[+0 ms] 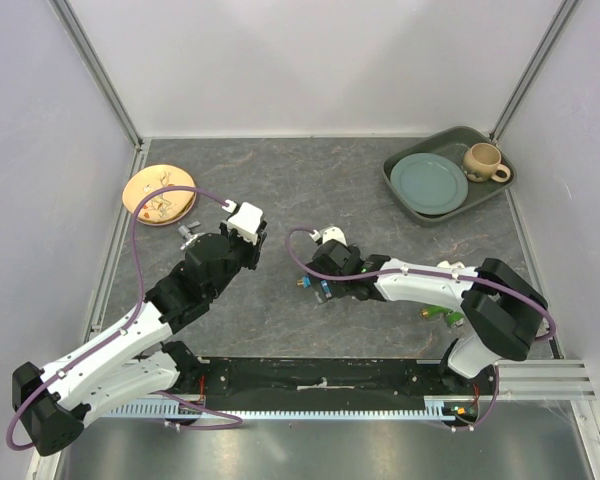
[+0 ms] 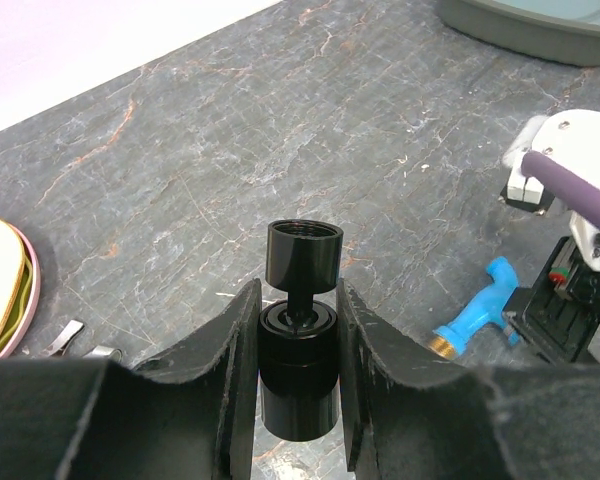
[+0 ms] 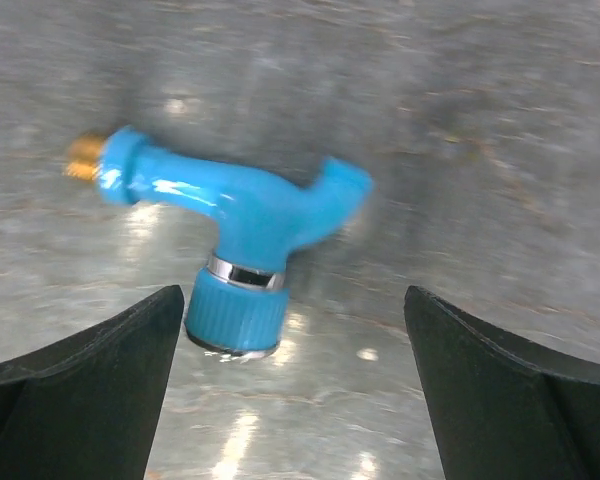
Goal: Install the water faucets
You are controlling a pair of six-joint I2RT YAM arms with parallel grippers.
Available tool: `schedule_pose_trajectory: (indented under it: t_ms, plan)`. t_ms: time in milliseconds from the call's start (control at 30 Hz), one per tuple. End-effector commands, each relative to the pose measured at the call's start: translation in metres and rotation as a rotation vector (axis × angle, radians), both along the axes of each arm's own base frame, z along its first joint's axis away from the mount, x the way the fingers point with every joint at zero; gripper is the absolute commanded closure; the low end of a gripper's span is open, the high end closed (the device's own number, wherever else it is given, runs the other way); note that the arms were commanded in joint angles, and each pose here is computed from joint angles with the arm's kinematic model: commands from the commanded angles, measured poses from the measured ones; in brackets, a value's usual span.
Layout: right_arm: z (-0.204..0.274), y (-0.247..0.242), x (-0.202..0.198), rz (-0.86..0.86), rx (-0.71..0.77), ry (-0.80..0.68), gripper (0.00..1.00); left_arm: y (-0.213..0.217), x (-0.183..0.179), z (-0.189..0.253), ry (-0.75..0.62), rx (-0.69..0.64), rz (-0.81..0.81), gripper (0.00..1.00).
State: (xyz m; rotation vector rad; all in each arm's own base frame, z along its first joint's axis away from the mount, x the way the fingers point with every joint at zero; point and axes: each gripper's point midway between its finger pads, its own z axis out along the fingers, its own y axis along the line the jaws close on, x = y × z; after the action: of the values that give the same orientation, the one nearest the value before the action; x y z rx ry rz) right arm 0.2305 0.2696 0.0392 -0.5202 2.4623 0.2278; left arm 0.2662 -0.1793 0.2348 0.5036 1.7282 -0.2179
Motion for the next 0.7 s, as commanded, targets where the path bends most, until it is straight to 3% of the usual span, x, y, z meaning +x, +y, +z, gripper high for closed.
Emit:
schedule_pose_trajectory:
  t_ms: [0, 133, 300, 400, 533, 667]
  plan:
    - [0.015, -0.057, 0.024, -0.132, -0.239, -0.148, 0.02, 0.000, 0.004, 0.023, -0.040, -0.064, 0.029, 0.98]
    - [0.024, -0.100, 0.039, -0.242, -0.308, -0.160, 0.02, -0.001, 0.004, 0.024, -0.041, -0.069, 0.023, 0.98]
    - [0.049, -0.119, 0.055, -0.370, -0.231, -0.209, 0.02, 0.000, 0.003, 0.025, -0.045, -0.067, 0.023, 0.98]
    - [0.059, -0.099, 0.059, -0.332, -0.126, -0.209, 0.02, 0.000, 0.003, 0.026, -0.046, -0.072, 0.023, 0.98]
    - [0.071, -0.036, 0.054, -0.178, 0.100, -0.220, 0.02, 0.000, 0.002, 0.026, -0.046, -0.073, 0.018, 0.98]
    - [0.061, 0.004, 0.043, -0.081, 0.128, -0.179, 0.02, 0.001, 0.002, 0.027, -0.047, -0.072, 0.021, 0.98]
